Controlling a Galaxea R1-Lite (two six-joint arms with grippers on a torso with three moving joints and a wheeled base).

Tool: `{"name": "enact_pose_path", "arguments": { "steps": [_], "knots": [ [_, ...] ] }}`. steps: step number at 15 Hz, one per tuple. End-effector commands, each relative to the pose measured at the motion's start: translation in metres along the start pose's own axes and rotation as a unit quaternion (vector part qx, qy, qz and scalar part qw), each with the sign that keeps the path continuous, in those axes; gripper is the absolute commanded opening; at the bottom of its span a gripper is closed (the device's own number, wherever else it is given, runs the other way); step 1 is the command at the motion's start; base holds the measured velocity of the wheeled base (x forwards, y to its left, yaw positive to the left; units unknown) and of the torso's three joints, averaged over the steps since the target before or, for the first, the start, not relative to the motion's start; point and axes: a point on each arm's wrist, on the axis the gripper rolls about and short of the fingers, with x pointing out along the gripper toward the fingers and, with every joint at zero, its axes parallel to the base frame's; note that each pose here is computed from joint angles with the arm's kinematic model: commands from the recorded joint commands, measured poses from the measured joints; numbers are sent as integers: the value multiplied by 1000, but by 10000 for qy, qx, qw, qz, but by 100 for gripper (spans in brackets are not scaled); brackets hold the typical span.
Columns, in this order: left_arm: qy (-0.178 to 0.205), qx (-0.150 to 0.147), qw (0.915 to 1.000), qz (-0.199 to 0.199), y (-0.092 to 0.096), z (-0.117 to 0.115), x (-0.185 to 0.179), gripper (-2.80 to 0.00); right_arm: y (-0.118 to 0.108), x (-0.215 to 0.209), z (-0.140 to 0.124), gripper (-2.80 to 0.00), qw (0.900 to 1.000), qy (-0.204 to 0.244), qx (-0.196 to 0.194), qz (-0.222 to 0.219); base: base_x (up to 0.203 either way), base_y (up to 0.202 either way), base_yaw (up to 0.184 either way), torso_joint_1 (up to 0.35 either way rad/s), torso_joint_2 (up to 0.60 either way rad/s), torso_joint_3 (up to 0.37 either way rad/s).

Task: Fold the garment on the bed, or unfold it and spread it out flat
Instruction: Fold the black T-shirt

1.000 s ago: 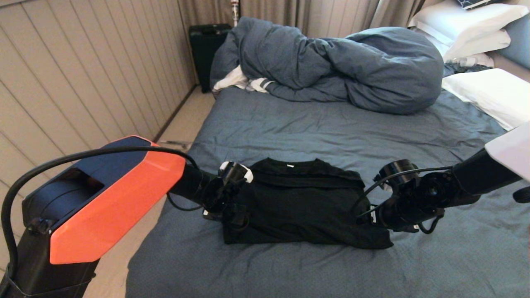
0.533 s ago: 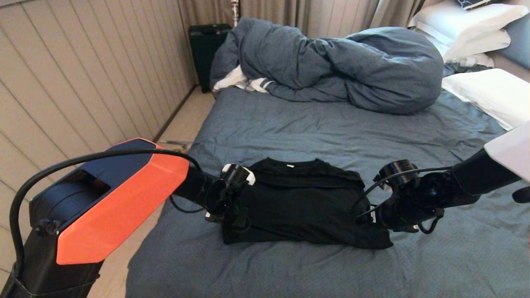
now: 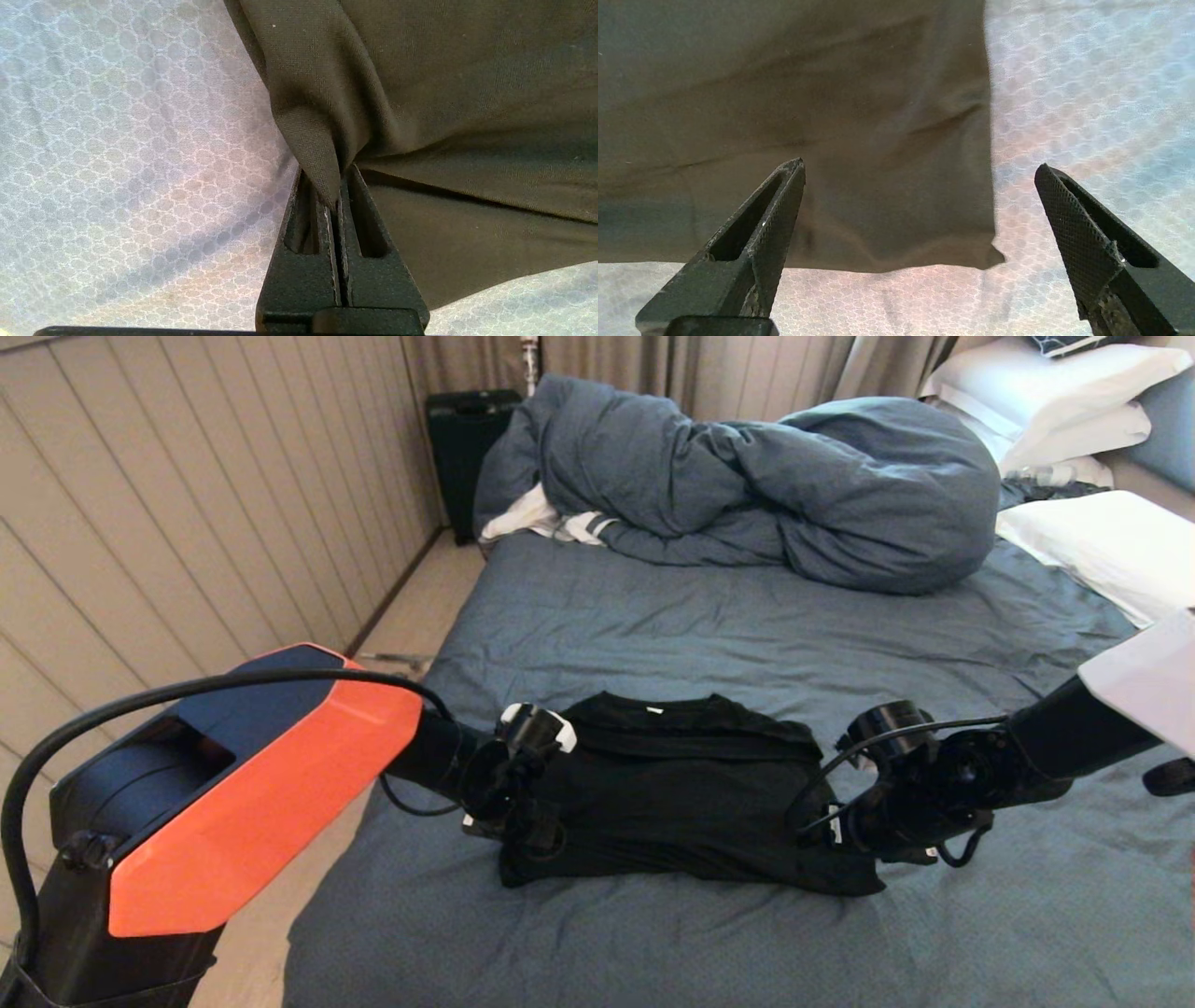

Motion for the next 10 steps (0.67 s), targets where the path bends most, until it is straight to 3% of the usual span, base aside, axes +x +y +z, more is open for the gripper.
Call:
{"name": "enact_pose_path", "arguments": {
  "steps": [1, 6, 7, 8, 10],
  "knots": [
    [-32, -23, 10000, -4, 0, 1, -3, -280, 1, 6, -2, 0, 10000, 80, -17, -19, 0, 0, 0, 0, 0, 0],
    [-16, -14, 10000, -15, -1, 0, -3, -280, 4, 28, -2, 0, 10000, 44, -30, -11, 0, 0, 0, 0, 0, 0],
    [-21, -16, 10000, -17, -1, 0, -3, -280, 4, 31, -2, -196, 10000, 44, -33, -13, 0, 0, 0, 0, 0, 0],
    [-28, -17, 10000, -19, -1, 1, -4, -280, 5, 34, -3, -280, 10000, 69, -41, -15, 0, 0, 0, 0, 0, 0],
    [-24, -18, 10000, -40, 0, 1, -6, -280, 5, 31, -3, -280, 10000, 47, -35, 2, 0, 0, 0, 0, 0, 0]
  ]
}}
